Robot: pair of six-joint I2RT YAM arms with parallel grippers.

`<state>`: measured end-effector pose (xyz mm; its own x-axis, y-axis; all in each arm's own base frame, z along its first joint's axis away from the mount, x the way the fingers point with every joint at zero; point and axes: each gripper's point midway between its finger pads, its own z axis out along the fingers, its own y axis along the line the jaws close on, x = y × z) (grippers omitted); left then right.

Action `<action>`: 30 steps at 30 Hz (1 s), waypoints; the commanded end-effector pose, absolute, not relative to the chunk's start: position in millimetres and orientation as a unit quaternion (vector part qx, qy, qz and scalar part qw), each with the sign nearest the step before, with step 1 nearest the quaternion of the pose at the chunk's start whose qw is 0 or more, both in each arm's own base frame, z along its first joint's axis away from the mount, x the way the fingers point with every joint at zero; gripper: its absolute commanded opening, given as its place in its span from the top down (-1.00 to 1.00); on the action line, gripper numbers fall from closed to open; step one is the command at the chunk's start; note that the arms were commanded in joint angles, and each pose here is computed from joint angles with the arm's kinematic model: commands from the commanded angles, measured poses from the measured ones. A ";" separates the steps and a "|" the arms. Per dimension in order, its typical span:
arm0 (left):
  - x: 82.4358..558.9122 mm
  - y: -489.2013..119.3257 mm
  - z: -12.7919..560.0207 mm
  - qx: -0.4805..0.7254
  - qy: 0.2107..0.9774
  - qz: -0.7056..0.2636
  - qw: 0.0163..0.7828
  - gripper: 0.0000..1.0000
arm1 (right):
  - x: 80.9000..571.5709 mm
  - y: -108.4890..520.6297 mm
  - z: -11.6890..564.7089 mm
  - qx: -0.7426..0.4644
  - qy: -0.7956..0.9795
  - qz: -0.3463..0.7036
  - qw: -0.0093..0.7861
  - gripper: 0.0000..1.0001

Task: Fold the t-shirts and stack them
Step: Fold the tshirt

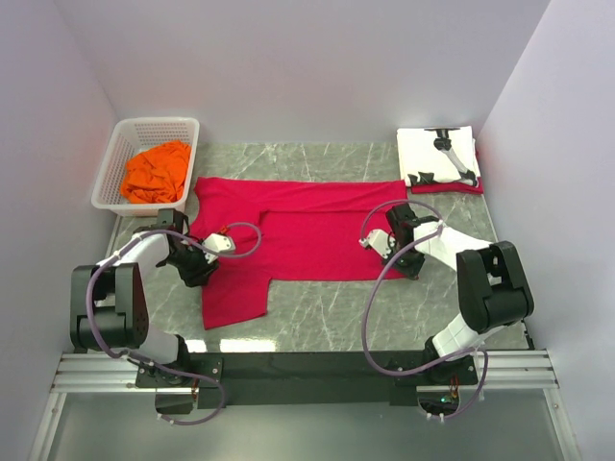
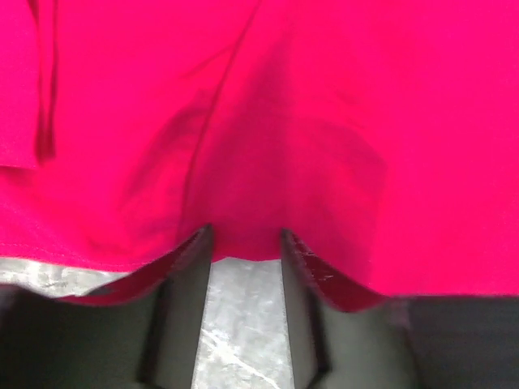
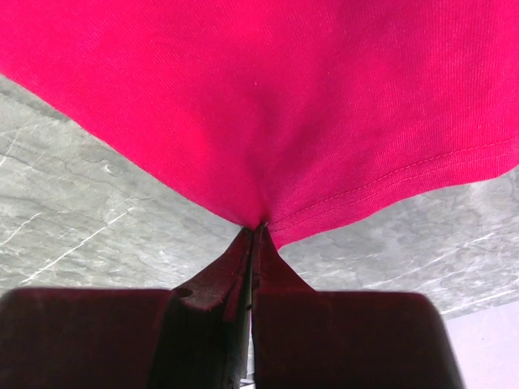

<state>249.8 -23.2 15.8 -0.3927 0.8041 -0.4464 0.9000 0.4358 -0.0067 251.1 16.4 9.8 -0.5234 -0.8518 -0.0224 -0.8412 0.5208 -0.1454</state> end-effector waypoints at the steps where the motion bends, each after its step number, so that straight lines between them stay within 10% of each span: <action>1: 239.8 -19.5 3.8 0.526 0.824 -0.121 0.171 0.18 | 259.6 18.3 4.3 -0.479 0.874 -0.052 0.060 1.00; 9: 229.1 -24.7 29.4 0.528 0.820 -0.135 0.175 0.99 | 250.0 17.9 17.3 -0.478 0.875 -0.048 0.069 1.00; 30: 240.1 -19.2 93.6 0.496 0.825 -0.158 0.222 0.99 | 256.4 0.6 63.3 -0.455 0.881 -0.061 0.115 1.00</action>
<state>225.0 -15.1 75.3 -0.4308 0.7701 -0.4705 0.8827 0.4679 -0.0424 240.3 7.0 50.5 -0.5558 -0.8198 -0.1378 -0.7974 0.5726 -0.1907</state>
